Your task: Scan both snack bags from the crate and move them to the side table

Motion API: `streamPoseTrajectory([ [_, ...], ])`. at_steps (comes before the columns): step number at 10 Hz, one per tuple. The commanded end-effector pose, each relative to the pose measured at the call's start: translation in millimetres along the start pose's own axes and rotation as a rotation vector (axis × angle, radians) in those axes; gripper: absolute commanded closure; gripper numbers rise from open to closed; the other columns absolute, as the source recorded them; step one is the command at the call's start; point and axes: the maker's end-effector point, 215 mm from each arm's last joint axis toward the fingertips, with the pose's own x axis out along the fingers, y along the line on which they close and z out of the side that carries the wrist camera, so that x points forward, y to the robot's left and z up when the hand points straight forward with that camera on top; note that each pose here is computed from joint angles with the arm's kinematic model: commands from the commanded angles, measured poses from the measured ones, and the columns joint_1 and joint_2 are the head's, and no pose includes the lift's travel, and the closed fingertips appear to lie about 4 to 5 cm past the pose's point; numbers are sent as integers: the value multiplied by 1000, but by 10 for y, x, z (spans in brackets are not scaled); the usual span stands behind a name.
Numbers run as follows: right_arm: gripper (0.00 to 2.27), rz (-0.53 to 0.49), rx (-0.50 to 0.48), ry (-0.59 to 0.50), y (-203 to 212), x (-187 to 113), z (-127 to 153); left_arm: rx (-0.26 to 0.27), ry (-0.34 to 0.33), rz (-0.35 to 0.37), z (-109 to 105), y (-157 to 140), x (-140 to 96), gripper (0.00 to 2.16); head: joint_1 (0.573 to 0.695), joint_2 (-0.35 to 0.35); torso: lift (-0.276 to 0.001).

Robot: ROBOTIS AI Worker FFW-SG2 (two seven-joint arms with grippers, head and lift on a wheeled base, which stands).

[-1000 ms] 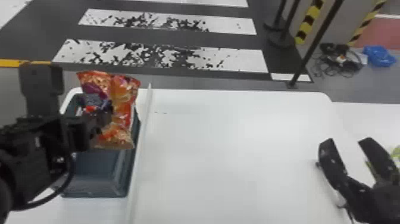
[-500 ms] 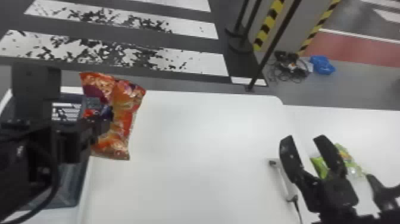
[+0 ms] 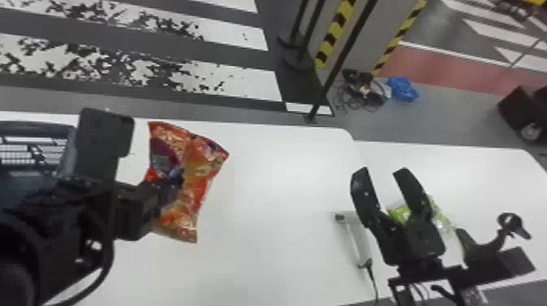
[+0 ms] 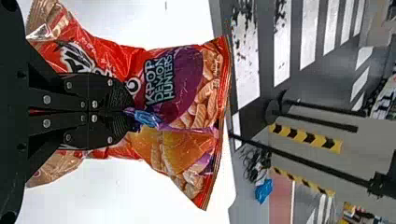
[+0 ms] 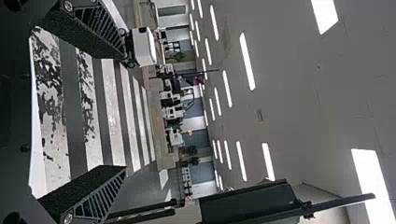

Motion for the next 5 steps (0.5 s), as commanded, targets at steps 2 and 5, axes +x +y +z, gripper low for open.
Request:
streamPoseTrajectory([
  [2, 76, -8, -2, 17, -64, 65, -102, 24, -23, -94, -57, -303, 489, 1973, 695, -350, -29],
  [5, 76, -25, -8, 28, -199, 113, -160, 44, -50, -218, -83, -712, 963, 1973, 695, -350, -29],
])
